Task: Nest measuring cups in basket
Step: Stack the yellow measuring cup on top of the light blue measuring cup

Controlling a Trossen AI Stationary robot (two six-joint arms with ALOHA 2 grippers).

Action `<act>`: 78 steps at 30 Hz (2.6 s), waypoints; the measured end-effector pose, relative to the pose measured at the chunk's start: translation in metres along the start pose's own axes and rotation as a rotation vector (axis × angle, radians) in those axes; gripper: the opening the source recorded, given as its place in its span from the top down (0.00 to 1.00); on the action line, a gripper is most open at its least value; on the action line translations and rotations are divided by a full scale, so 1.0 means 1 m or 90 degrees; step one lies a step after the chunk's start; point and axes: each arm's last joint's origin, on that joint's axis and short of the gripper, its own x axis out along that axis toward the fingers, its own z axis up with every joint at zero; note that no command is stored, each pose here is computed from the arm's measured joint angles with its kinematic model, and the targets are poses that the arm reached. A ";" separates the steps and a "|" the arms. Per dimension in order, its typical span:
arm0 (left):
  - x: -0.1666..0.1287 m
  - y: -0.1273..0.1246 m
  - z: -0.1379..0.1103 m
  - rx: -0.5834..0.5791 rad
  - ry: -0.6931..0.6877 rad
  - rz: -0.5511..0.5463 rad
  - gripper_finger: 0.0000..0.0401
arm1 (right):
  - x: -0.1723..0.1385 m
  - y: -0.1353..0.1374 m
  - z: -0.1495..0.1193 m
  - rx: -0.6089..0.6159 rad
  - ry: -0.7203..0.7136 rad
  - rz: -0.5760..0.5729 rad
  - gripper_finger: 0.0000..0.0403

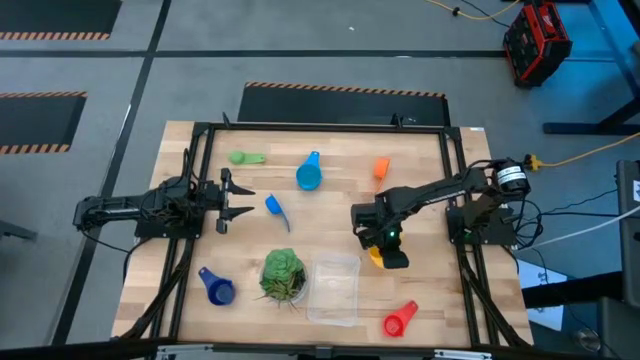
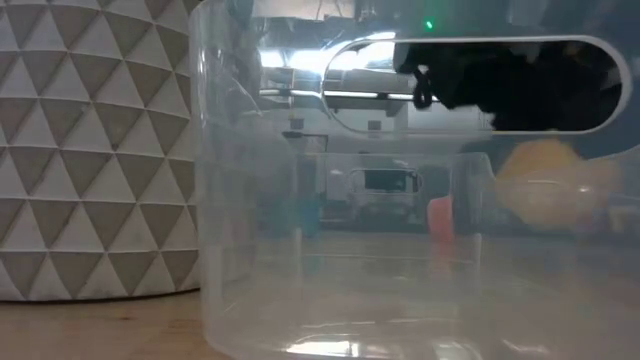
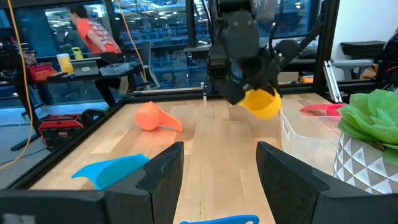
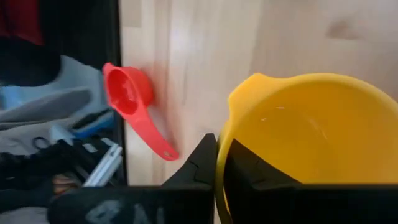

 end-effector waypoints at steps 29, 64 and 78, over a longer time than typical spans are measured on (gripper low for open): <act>0.000 0.000 0.000 0.000 0.000 0.000 0.51 | -0.139 -0.010 0.044 -0.395 -0.120 -0.373 0.96; 0.000 0.000 0.000 0.000 0.000 0.000 0.51 | -0.152 -0.121 0.092 -0.638 -0.195 -0.589 0.96; 0.000 0.000 0.000 0.000 0.000 0.000 0.51 | -0.133 -0.141 0.103 -0.571 -0.237 -0.541 0.96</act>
